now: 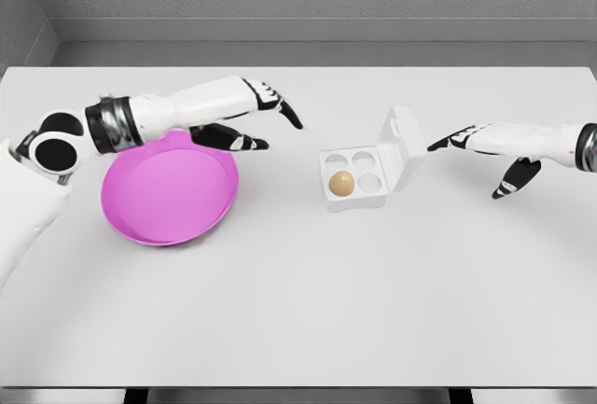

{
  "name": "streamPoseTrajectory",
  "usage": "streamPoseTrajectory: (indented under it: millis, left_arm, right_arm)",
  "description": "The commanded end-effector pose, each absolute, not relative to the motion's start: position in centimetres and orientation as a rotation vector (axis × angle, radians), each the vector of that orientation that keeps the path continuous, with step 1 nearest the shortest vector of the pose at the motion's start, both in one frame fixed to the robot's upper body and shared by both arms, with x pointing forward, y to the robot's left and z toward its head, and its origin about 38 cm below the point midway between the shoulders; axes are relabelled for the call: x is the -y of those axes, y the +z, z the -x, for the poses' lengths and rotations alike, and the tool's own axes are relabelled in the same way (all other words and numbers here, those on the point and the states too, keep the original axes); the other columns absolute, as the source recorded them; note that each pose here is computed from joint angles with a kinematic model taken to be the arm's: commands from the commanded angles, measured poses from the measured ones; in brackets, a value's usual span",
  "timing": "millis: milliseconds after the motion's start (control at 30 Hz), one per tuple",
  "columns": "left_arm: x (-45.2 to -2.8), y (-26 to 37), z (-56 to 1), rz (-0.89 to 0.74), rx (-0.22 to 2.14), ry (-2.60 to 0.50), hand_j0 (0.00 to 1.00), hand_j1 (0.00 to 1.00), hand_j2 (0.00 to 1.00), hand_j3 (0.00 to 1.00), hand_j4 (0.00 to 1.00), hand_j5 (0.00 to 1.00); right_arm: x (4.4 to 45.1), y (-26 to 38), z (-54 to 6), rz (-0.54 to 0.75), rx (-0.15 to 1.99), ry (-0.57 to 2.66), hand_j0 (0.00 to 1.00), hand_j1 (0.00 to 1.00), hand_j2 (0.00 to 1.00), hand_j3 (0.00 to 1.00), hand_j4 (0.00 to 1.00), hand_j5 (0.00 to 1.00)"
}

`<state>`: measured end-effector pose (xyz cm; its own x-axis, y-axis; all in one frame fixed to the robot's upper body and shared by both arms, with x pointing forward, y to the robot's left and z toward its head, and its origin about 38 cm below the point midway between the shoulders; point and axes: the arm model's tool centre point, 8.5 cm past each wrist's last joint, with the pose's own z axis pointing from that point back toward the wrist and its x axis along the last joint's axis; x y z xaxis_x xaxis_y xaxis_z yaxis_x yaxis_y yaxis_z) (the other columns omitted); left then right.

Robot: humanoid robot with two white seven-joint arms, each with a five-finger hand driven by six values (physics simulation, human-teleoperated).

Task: Pack egg into the box and close the box lid

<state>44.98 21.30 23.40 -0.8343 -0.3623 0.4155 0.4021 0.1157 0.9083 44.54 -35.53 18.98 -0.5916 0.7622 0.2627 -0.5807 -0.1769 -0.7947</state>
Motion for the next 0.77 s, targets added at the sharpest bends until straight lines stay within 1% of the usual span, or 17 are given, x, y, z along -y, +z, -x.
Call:
streamPoseTrajectory:
  millis: [0,100,200,300,433,533,567,600,667,733]
  left_arm:
    - [-28.1,25.6,-43.9,-0.012,1.77,-1.749,1.0,1.0,1.0,1.0,1.0,1.0]
    - [-30.5,25.4,-43.4,-0.033,1.72,-1.733,1.0,1.0,1.0,1.0,1.0,1.0]
    - [-33.2,24.5,-42.6,-0.067,1.636,-1.734,1.0,1.0,1.0,1.0,1.0,1.0]
    - [-33.4,23.9,-42.4,-0.061,1.621,-1.731,1.0,1.0,1.0,1.0,1.0,1.0]
    - [-33.7,23.8,-42.5,-0.068,1.616,-1.723,1.0,1.0,1.0,1.0,1.0,1.0]
    - [-33.6,23.6,-42.5,-0.067,1.612,-1.727,1.0,1.0,1.0,1.0,1.0,1.0]
    - [-33.7,23.6,-42.5,-0.068,1.609,-1.727,1.0,1.0,1.0,1.0,1.0,1.0]
    - [-33.6,23.7,-42.6,-0.068,1.612,-1.727,1.0,1.0,1.0,1.0,1.0,1.0]
    - [-33.8,23.5,-42.6,-0.072,1.606,-1.723,1.0,1.0,1.0,1.0,1.0,1.0]
    - [-34.0,23.6,-42.7,-0.077,1.604,-1.718,1.0,1.0,1.0,1.0,1.0,1.0]
  right_arm:
    - [35.5,19.1,-44.5,0.241,1.162,1.886,1.0,1.0,1.0,1.0,1.0,1.0]
    - [34.9,19.5,-44.5,0.238,1.18,1.9,1.0,1.0,1.0,1.0,1.0,1.0]
    - [33.5,20.2,-44.1,0.229,1.214,1.937,1.0,1.0,1.0,1.0,1.0,1.0]
    - [32.7,21.0,-44.1,0.232,1.242,1.957,1.0,1.0,1.0,1.0,1.0,1.0]
    - [28.9,21.6,-42.6,0.169,1.324,2.041,1.0,1.0,1.0,1.0,1.0,1.0]
    - [27.1,21.8,-41.5,0.113,1.391,2.111,1.0,1.0,1.0,1.0,1.0,1.0]
    - [27.9,22.3,-41.8,0.137,1.389,2.102,1.0,1.0,1.0,1.0,1.0,1.0]
    - [29.1,23.4,-42.5,0.191,1.409,2.06,1.0,1.0,1.0,1.0,1.0,1.0]
    - [32.9,23.8,-43.9,0.269,1.39,1.94,1.0,1.0,1.0,1.0,1.0,1.0]
    - [34.5,23.9,-44.4,0.299,1.38,1.889,1.0,1.0,1.0,1.0,1.0,1.0]
